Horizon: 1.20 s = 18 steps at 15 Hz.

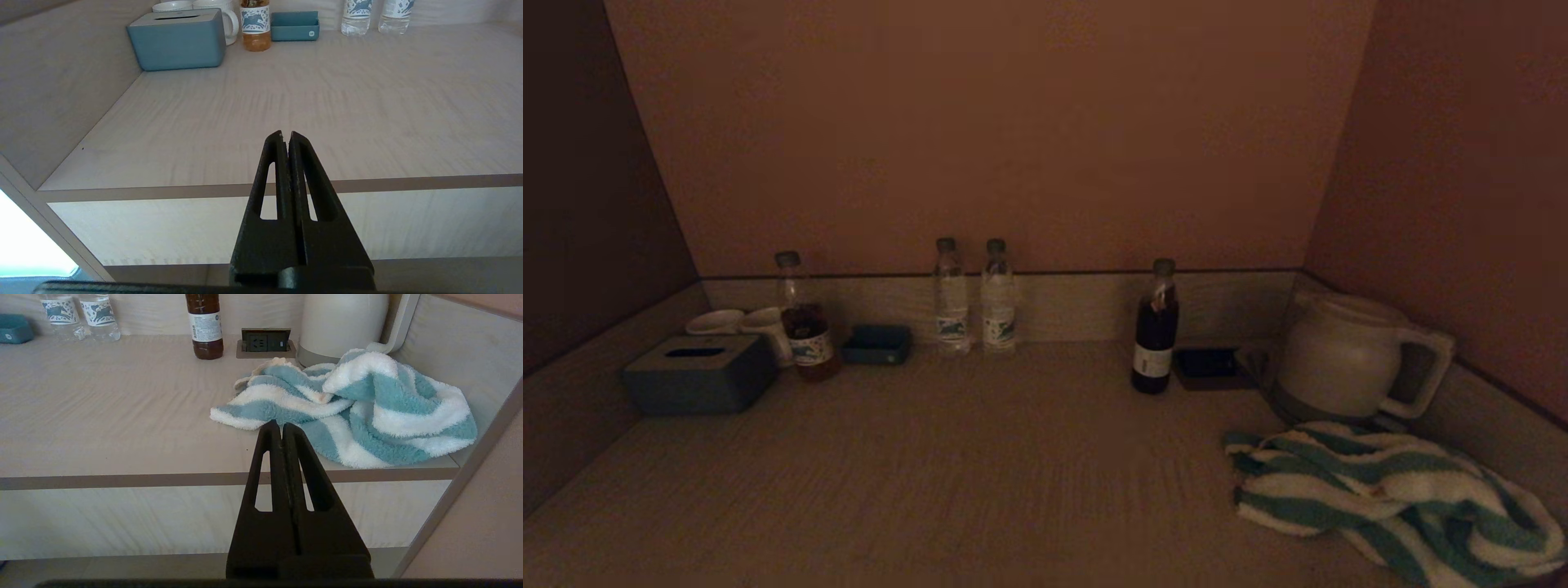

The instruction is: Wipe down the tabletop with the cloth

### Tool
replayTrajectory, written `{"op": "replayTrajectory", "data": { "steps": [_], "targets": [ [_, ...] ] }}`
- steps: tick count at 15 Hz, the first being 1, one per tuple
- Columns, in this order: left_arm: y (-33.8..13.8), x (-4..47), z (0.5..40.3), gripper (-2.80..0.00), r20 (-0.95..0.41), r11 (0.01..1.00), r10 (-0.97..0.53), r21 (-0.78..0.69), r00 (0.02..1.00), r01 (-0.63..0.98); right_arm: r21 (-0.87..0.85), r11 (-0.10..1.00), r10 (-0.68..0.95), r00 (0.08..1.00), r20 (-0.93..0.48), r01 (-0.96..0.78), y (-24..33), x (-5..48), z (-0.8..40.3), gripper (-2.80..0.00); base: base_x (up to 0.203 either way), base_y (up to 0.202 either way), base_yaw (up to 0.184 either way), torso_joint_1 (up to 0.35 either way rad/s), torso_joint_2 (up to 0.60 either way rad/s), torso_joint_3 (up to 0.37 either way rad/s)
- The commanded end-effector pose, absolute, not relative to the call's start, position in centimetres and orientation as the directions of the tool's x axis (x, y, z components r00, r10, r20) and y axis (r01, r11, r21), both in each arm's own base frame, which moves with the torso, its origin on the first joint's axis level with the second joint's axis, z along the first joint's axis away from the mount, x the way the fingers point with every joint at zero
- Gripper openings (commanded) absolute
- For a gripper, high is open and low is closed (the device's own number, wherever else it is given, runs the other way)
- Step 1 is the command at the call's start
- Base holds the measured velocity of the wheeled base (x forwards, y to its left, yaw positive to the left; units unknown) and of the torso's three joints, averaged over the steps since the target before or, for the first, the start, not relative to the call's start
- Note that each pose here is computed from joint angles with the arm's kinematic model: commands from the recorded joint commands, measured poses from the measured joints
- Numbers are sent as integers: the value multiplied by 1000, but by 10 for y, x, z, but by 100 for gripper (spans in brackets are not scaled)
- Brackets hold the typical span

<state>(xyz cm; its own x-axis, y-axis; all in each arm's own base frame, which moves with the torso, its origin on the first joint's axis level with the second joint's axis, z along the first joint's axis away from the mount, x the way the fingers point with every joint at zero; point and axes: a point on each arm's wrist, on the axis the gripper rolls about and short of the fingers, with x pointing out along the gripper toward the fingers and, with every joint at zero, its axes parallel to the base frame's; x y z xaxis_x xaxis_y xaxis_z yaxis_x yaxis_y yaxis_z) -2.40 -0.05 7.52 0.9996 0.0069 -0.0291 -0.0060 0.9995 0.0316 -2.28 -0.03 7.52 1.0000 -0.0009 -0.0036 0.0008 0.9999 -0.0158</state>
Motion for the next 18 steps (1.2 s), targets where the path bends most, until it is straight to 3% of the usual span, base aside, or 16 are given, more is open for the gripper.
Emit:
{"op": "replayTrajectory", "data": {
  "steps": [1,18],
  "targets": [
    [-1,-24,75,-280,-31,999,6,32,1000,-5,-12,1000,-2,1000,-3,1,0,-23,75,-280,0,0,0,0,0,0],
    [-1,-24,75,-280,-31,999,8,32,1000,-7,-11,1000,0,1000,-2,0,0,-23,76,-280,0,0,0,0,0,0]
  ]
}}
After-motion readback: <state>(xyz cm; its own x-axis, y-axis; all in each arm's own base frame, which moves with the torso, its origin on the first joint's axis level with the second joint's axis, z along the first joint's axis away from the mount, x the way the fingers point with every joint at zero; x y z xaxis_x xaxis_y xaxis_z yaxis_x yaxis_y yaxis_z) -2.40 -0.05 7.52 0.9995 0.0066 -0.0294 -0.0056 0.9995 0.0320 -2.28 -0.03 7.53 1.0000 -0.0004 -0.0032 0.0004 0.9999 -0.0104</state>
